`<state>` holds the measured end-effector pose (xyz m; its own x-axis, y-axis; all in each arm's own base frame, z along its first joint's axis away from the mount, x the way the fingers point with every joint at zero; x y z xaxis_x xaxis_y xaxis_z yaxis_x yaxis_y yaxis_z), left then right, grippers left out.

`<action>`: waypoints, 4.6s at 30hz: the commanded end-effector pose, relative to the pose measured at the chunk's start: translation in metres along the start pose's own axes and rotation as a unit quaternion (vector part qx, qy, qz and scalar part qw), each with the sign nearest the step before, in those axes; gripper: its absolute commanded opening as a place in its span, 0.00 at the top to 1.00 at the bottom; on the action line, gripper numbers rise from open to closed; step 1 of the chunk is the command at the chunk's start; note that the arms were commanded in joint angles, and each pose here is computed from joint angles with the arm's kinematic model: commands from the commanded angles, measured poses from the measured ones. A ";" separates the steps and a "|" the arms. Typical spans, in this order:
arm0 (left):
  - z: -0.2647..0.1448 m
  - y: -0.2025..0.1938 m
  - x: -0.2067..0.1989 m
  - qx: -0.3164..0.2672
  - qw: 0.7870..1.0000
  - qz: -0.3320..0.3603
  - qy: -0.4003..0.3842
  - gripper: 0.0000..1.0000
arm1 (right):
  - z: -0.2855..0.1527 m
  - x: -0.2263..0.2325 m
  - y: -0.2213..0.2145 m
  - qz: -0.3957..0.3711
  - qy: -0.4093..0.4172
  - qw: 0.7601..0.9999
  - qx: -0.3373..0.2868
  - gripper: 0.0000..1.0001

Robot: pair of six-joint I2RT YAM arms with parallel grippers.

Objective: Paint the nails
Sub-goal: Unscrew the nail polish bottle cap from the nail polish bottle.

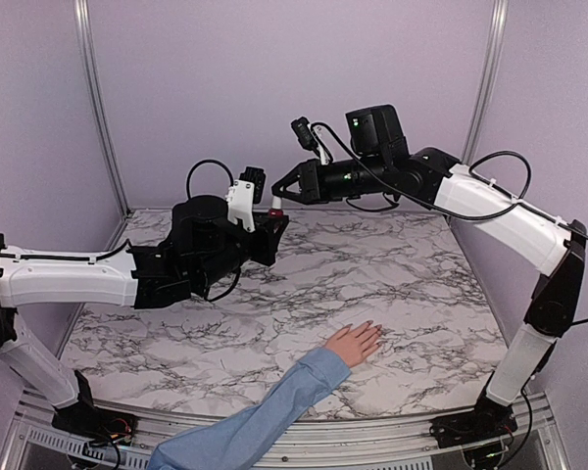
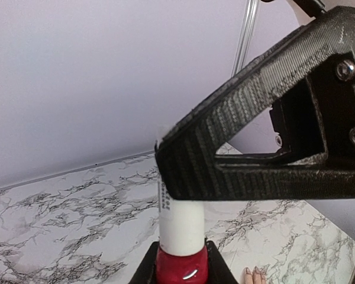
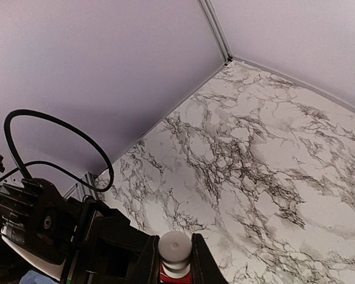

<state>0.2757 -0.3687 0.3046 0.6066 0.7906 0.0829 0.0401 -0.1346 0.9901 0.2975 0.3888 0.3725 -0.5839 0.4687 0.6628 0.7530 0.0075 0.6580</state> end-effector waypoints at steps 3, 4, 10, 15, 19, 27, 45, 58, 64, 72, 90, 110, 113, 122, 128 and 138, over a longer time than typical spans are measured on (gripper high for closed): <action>-0.010 0.019 -0.014 -0.028 0.997 0.002 -0.067 1.00 | -0.005 0.032 0.005 -0.026 0.064 0.998 -0.002 1.00; -0.011 0.020 -0.015 -0.032 0.997 0.002 -0.075 1.00 | -0.006 0.033 0.005 -0.029 0.068 0.997 -0.002 1.00; -0.013 0.030 -0.024 -0.057 0.990 0.000 -0.129 1.00 | -0.014 0.050 0.003 -0.061 0.118 0.991 0.009 1.00; -0.019 0.039 -0.029 -0.080 0.984 0.013 -0.158 1.00 | -0.023 0.065 0.001 -0.090 0.158 0.983 0.015 1.00; -0.027 0.048 -0.033 -0.102 0.975 0.022 -0.196 1.00 | -0.031 0.077 -0.003 -0.110 0.195 0.974 0.027 1.00; -0.047 0.069 -0.053 -0.144 0.940 0.053 -0.306 1.00 | -0.050 0.099 -0.011 -0.156 0.261 0.952 0.043 1.00; -0.043 0.081 -0.043 -0.144 0.947 0.023 -0.288 1.00 | -0.061 0.100 -0.004 -0.155 0.279 0.947 0.044 0.77; -0.006 0.057 -0.008 -0.096 0.988 0.022 -0.123 1.00 | -0.046 0.043 0.044 -0.026 0.067 0.995 -0.073 0.62; 0.012 0.050 -0.007 -0.068 0.994 0.036 -0.082 1.00 | -0.030 0.032 0.040 -0.010 0.037 0.997 -0.062 0.66; 0.018 0.052 -0.006 -0.062 0.995 0.052 -0.051 1.00 | -0.020 0.023 0.036 0.001 -0.015 0.998 -0.060 0.72; 0.015 0.052 -0.017 -0.062 0.992 0.055 -0.091 1.00 | -0.026 0.044 0.036 -0.029 0.050 0.996 -0.072 1.00; -0.049 0.101 -0.059 -0.183 0.904 0.016 -0.387 1.00 | -0.070 0.110 0.018 -0.184 0.276 0.943 -0.003 1.00; -0.056 0.107 -0.063 -0.187 0.892 0.012 -0.411 1.00 | -0.078 0.120 0.013 -0.197 0.310 0.930 0.007 1.00; -0.075 0.115 -0.068 -0.189 0.871 0.000 -0.454 1.00 | -0.085 0.132 0.001 -0.208 0.359 0.909 0.031 1.00; -0.064 0.093 -0.051 -0.170 0.905 -0.002 -0.389 1.00 | -0.085 0.122 0.006 -0.204 0.317 0.926 0.015 0.61; -0.055 0.047 -0.031 -0.113 0.943 0.005 -0.313 1.00 | -0.104 0.086 0.017 -0.172 0.161 0.969 -0.073 0.02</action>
<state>0.2099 -0.3791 0.3527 0.9786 0.1981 0.0547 -0.0674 0.0576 0.9961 0.2166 0.3598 0.4708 -0.8817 -0.0332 0.4707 0.4675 0.0738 0.8809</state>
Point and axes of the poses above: each gripper's point midway between its finger pads, its own z axis out along the fingers, its own x axis along the line the jaws close on, y = z × x, the point moved 3 cm from there along -z, back along the fingers, and after that the axes turned 15 degrees about z, right-handed, at the moved point
